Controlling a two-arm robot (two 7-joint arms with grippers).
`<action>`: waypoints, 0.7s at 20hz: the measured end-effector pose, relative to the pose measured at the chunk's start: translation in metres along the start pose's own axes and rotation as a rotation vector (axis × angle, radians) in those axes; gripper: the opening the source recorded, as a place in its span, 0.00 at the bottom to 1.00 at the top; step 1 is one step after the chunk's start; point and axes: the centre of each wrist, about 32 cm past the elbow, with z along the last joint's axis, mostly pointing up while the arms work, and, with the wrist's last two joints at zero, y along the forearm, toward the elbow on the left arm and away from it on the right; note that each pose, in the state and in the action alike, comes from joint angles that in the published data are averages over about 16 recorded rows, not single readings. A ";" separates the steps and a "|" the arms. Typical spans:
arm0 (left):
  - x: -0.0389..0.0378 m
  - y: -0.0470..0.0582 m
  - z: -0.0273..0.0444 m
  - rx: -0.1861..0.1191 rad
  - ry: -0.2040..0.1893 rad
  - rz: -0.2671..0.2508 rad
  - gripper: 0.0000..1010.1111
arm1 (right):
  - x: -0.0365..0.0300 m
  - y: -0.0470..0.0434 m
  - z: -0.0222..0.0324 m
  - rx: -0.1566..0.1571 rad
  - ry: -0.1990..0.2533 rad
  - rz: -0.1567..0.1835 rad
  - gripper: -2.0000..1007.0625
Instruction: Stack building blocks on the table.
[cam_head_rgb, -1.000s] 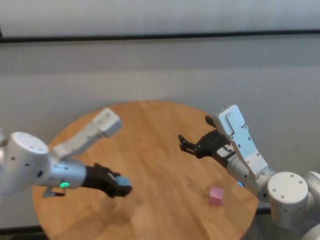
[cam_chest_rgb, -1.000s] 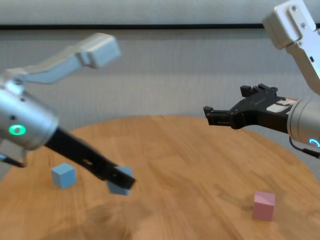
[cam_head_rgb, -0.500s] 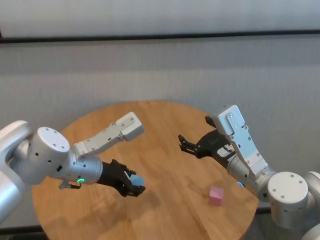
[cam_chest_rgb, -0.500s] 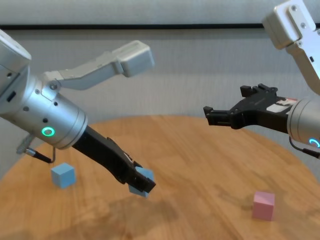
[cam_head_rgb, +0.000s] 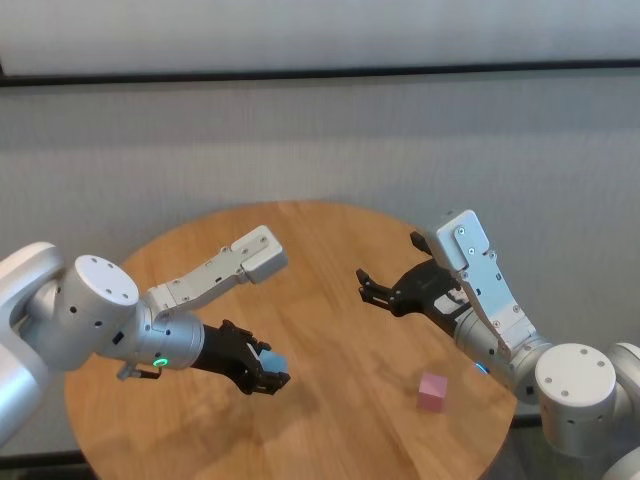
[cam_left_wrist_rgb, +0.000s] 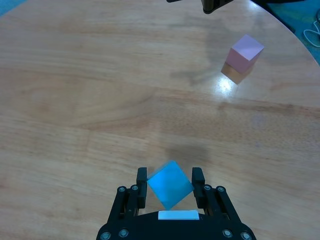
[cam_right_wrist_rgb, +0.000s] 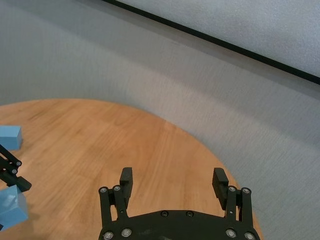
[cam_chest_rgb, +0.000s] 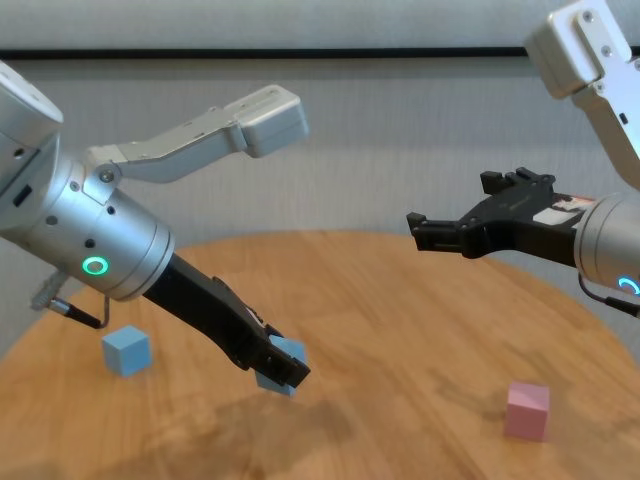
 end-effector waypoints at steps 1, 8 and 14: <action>-0.0001 0.000 -0.0001 0.000 0.002 0.000 0.59 | 0.0000 0.0000 0.0000 0.000 0.000 0.000 1.00; -0.0004 0.001 -0.0008 -0.002 0.011 -0.001 0.73 | 0.0000 0.0000 0.0000 0.000 0.000 0.000 1.00; 0.0000 0.004 -0.0012 -0.023 0.026 0.018 0.88 | 0.0000 0.0000 0.0000 0.000 0.000 0.000 1.00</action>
